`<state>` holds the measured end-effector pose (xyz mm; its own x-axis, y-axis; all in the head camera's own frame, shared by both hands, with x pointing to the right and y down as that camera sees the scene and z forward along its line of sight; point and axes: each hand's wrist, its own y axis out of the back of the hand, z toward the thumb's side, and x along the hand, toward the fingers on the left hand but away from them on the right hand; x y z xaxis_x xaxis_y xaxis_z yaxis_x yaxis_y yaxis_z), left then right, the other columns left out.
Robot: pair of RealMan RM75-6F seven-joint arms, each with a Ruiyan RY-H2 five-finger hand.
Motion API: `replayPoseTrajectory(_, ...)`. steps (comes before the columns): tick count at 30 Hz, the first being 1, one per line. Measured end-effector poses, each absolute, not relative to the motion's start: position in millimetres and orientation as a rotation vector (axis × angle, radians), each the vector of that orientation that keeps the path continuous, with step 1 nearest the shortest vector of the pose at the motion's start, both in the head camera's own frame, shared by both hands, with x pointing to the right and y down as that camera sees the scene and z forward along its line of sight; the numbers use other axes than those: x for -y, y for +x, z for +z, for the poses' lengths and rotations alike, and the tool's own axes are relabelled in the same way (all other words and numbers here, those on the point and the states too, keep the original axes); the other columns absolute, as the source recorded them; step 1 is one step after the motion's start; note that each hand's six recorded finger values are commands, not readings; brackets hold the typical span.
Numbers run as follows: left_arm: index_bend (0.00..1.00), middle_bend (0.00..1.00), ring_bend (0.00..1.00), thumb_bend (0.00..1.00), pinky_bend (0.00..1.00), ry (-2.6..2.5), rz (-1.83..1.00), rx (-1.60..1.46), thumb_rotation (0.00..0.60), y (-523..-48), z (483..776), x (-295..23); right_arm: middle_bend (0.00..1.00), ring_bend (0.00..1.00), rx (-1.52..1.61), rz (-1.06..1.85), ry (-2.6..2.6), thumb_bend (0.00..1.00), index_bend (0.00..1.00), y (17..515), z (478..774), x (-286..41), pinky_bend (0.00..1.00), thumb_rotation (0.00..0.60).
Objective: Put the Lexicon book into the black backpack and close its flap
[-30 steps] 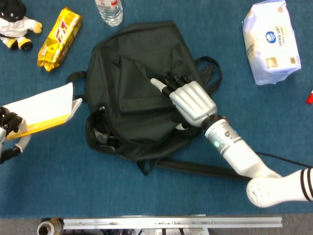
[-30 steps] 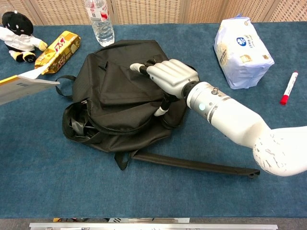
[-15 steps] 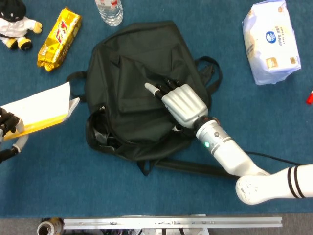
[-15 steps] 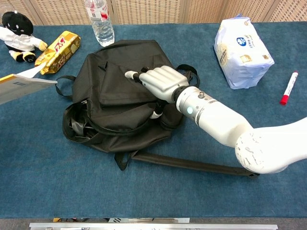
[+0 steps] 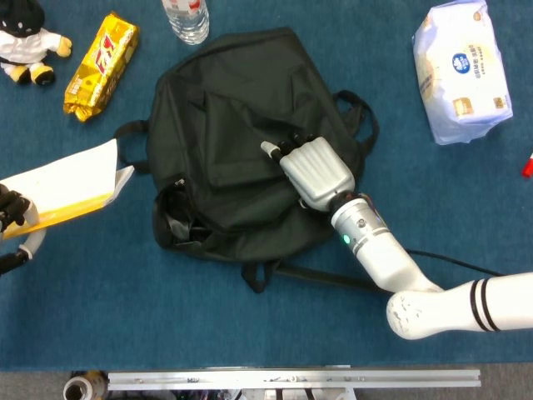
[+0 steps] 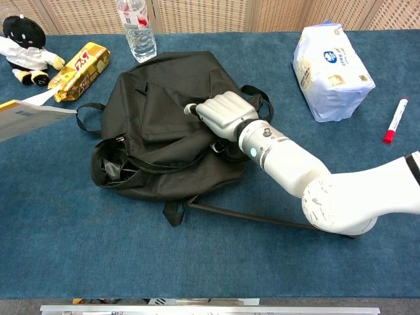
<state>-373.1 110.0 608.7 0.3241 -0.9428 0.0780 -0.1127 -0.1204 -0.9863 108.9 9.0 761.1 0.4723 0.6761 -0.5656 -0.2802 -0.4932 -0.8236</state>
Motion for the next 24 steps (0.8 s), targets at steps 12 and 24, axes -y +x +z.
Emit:
replayPoseTrajectory(12, 0.69, 0.62, 0.47, 0.32, 0.45, -1.504, -0.973, -1.017, 0.6, -377, 606, -109, 0.41, 0.32, 0.372, 1.199, -1.729, 0.86, 0.36, 113, 750, -1, 0.53, 0.6)
replayPoseTrajectory(24, 0.69, 0.62, 0.47, 0.32, 0.44, -1.499, -0.985, -1.024, 0.6, -381, 605, -111, 0.41, 0.32, 0.346, 1.205, -1.801, 0.84, 0.36, 132, 725, 0, 0.54, 0.6)
